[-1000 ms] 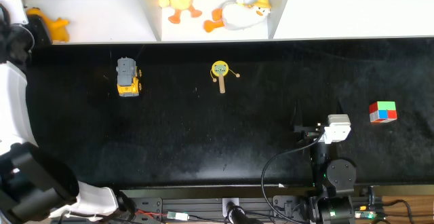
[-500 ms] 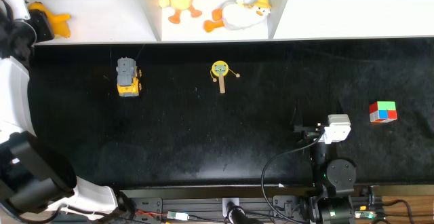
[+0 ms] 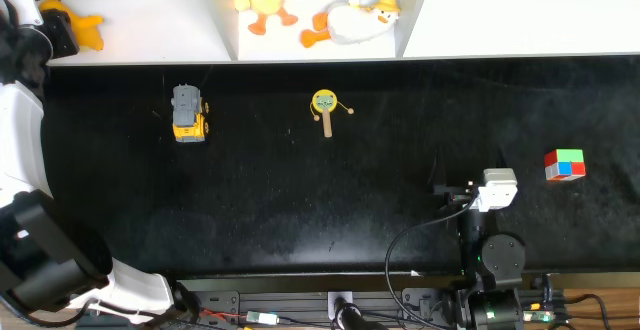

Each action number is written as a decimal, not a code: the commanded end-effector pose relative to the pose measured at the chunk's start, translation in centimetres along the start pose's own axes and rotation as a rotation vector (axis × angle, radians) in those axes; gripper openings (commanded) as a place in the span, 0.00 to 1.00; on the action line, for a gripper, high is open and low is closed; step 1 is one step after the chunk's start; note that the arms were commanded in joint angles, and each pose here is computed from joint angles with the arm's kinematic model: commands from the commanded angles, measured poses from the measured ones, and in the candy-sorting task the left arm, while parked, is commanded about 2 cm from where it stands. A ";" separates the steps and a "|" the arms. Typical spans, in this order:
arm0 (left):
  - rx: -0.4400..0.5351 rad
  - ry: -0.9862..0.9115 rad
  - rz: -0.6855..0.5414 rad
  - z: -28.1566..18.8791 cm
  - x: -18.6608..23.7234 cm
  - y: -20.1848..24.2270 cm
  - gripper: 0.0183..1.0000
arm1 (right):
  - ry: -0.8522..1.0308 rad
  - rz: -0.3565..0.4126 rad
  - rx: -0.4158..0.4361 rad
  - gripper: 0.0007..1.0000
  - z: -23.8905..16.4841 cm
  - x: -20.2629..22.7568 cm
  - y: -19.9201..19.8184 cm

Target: Store Toys

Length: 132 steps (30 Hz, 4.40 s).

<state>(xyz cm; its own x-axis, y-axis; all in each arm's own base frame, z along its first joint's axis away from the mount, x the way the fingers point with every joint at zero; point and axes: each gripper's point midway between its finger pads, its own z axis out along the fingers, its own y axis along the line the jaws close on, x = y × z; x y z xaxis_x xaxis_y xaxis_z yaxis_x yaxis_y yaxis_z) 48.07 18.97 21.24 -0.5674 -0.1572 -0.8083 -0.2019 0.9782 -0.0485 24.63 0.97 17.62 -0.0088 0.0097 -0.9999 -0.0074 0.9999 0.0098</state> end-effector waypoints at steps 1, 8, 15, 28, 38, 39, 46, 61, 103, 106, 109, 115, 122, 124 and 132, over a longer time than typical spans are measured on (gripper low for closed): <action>0.021 -0.008 0.001 0.5 -0.5 -0.6 0.61 | 0.009 0.003 -0.006 0.99 0.1 0.5 0.1; 0.025 -0.007 0.001 0.5 -0.5 -0.6 1.00 | 0.009 0.003 -0.007 0.99 0.1 0.5 0.1; 0.025 0.002 -0.001 0.2 -0.3 -0.7 1.00 | 0.009 0.003 -0.006 1.00 0.1 0.5 0.1; 0.032 0.047 0.081 -4.3 0.8 -1.9 1.00 | 0.009 0.003 -0.007 1.00 0.1 0.5 0.1; 0.060 0.137 0.075 -8.5 9.9 -4.1 1.00 | 0.009 0.003 -0.006 1.00 0.1 0.5 0.1; 0.066 0.139 0.079 -9.1 10.8 -4.7 1.00 | 0.009 0.003 -0.006 0.99 0.1 0.5 0.1; 0.194 0.231 0.140 -10.3 16.4 -10.9 1.00 | 0.009 0.003 -0.007 0.99 0.1 0.5 0.1; 0.295 0.388 0.164 -7.3 20.6 -15.8 1.00 | 0.009 0.003 -0.007 1.00 0.1 0.5 0.1; 0.172 0.311 0.139 -9.8 19.2 -13.9 0.40 | 0.009 0.003 -0.006 0.99 0.1 0.5 0.1; 0.177 0.268 0.140 -10.4 18.0 -14.0 0.40 | 0.009 0.003 -0.007 0.99 0.1 0.5 0.1; 0.187 0.249 0.139 -10.4 17.1 -14.2 0.40 | 0.009 0.003 -0.006 1.00 0.1 0.5 0.1; 0.198 0.212 0.140 -9.8 13.3 -14.8 0.40 | 0.009 0.003 -0.007 1.00 0.1 0.5 0.1; 0.206 0.201 0.140 -7.5 8.7 -15.6 0.40 | 0.009 0.003 -0.006 1.00 0.1 0.5 0.1; 0.207 0.204 0.141 -6.5 7.8 -15.8 0.40 | 0.009 0.003 -0.006 1.00 0.1 0.5 0.1; 0.210 0.225 0.143 -2.5 6.0 -16.4 0.39 | 0.009 0.003 -0.006 1.00 0.1 0.5 0.1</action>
<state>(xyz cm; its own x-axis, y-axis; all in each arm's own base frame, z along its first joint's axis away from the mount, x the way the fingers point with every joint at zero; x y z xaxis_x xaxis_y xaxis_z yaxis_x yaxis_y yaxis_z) 44.49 2.15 17.68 -0.7626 -0.0259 -0.6464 0.0305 0.9966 -0.0759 24.63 0.98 17.63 -0.0085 0.0097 -0.9999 -0.0077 0.9999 0.0098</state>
